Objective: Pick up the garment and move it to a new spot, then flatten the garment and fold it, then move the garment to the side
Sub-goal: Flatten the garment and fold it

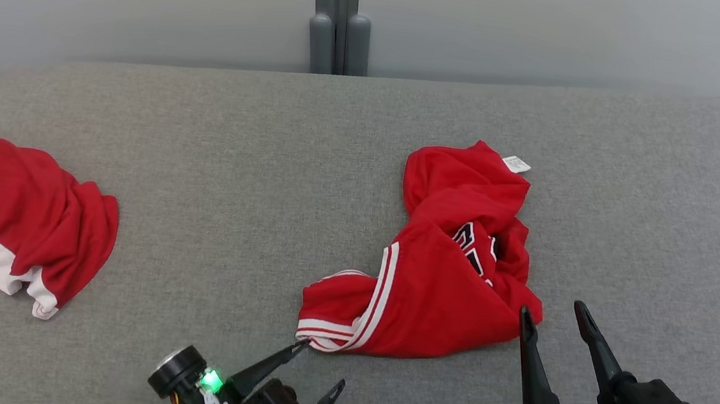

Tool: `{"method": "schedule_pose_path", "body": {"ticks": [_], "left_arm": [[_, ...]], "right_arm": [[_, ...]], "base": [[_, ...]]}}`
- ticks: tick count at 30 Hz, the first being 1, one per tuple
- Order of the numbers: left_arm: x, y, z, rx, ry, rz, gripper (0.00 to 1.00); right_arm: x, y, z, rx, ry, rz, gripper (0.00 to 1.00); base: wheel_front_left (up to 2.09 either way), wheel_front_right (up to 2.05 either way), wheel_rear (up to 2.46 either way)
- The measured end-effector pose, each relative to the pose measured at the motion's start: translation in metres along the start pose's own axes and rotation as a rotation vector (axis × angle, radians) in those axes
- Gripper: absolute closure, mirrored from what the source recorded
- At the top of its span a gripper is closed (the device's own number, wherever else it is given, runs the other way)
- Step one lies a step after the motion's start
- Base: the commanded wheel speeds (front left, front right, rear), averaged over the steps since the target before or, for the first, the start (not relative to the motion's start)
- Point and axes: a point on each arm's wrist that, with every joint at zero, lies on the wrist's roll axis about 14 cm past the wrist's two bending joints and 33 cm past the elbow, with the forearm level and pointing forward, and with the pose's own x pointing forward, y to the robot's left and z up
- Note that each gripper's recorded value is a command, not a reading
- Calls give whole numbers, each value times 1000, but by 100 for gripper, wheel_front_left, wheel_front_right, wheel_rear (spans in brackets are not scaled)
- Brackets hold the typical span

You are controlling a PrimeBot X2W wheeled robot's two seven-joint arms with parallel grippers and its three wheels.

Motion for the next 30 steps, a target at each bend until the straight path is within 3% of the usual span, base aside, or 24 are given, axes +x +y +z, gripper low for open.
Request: {"method": "schedule_pose_path", "body": {"ticks": [9,18,19,20,25,30], "left_arm": [[33,9,-16,65,60,-83,0],[56,-7,-23,69,70,-189,2],[58,-7,-23,75,69,-199,77],[60,-8,-23,80,67,-210,100],[75,-23,0,56,-8,-267,100],[94,-40,68,-160,-195,-316,100]], "right_arm": [[9,-19,-9,-11,27,-51,0],[11,-37,-15,-19,49,-103,0],[10,-38,-16,-19,52,-105,0],[10,-39,-16,-18,53,-109,0],[7,-53,-15,-13,51,-154,0],[-4,-69,-10,-9,42,-214,0]], "base": [[0,0,0],[0,0,0],[0,0,0],[0,0,0],[0,0,0],[0,0,0]]}}
